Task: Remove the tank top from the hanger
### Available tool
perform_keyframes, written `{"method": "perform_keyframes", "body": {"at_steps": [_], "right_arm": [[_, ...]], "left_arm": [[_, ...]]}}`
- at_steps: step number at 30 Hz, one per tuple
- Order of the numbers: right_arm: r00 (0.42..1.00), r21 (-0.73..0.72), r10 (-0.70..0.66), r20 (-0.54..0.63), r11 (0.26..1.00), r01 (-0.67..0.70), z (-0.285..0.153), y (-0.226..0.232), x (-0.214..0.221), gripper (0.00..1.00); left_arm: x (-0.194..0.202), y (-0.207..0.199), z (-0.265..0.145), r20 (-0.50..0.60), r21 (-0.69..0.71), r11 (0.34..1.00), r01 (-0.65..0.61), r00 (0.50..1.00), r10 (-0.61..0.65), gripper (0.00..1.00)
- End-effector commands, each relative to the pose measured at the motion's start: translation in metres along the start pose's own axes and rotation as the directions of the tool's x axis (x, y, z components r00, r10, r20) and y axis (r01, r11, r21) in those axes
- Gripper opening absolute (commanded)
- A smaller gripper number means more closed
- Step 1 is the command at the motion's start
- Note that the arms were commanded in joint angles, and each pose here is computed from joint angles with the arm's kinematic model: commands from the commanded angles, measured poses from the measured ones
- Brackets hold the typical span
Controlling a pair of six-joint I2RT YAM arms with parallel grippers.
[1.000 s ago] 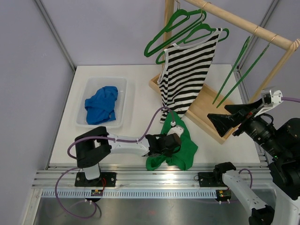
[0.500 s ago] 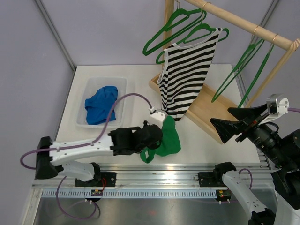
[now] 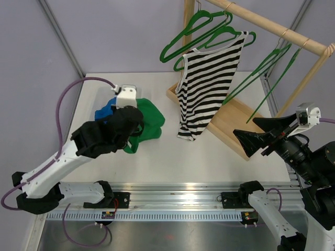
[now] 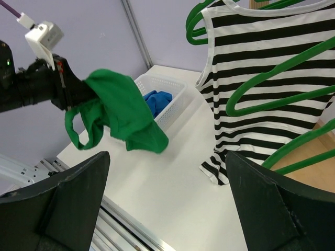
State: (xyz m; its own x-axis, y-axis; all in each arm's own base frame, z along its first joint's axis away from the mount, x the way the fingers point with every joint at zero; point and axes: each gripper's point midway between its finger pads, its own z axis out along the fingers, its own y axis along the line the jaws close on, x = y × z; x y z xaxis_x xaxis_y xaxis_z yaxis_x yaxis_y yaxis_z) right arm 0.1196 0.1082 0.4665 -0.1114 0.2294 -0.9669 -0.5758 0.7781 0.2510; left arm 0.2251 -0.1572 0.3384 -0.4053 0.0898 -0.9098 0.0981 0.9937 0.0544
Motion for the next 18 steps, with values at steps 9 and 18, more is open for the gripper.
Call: {"method": "perform_keyframes", "body": {"at_steps": [9,18], "right_arm": [[0.999,-0.03,0.003,0.039,1.0,-0.002,0.009,0.003,-0.01,0.99],[0.994,0.011,0.104,0.039,0.994,-0.105,0.038,-0.01,-0.024,0.99]], "left_arm": [[-0.082,0.115,0.043,0.095,-0.186,0.962,0.2,0.978,-0.185,0.0],[-0.034,0.149,0.139,-0.103,-0.21,0.93,0.303,0.939,-0.329,0.09]]}}
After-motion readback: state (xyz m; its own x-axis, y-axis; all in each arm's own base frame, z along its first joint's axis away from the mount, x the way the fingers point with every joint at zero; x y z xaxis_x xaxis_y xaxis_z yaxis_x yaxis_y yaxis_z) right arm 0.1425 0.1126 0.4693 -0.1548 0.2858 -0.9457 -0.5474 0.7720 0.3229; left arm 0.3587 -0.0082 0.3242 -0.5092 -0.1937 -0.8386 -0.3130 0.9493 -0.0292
